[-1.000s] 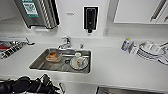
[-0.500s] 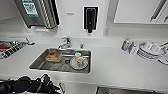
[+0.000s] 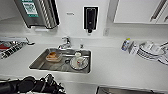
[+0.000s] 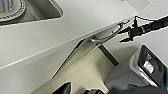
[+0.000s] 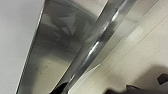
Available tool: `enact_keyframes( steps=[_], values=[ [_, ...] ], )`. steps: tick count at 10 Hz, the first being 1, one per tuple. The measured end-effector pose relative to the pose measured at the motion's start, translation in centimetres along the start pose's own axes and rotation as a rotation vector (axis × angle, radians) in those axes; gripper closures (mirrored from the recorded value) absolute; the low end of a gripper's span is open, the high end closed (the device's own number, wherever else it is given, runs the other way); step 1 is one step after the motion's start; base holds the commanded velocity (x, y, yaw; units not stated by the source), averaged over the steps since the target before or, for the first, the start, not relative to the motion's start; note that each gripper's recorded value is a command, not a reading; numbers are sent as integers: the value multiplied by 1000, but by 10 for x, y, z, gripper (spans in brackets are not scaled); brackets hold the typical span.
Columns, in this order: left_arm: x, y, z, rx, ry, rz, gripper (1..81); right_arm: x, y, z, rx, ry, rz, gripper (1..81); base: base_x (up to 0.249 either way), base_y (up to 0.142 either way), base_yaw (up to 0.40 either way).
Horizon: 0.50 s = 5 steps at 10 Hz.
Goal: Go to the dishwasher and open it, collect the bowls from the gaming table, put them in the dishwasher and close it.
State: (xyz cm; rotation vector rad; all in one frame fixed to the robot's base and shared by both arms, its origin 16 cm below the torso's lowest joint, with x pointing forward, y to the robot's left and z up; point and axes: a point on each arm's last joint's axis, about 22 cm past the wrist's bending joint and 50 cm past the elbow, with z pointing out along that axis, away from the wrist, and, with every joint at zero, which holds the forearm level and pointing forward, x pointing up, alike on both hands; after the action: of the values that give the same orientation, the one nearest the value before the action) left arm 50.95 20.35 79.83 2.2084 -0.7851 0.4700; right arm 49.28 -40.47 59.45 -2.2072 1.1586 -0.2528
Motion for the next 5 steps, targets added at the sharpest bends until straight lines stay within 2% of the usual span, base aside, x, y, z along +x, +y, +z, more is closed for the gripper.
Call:
enact_keyframes(
  steps=[3, 5],
  values=[
    [-1, -1, -2, 5, 1, -3, 10, 14, -10, 18, 19, 30, 60, 10, 0, 0, 0],
    [-2, -5, -5, 13, 1, -7, 10, 20, -10, 25, 17, 42, 73, 10, 0, 0, 0]
  ],
)
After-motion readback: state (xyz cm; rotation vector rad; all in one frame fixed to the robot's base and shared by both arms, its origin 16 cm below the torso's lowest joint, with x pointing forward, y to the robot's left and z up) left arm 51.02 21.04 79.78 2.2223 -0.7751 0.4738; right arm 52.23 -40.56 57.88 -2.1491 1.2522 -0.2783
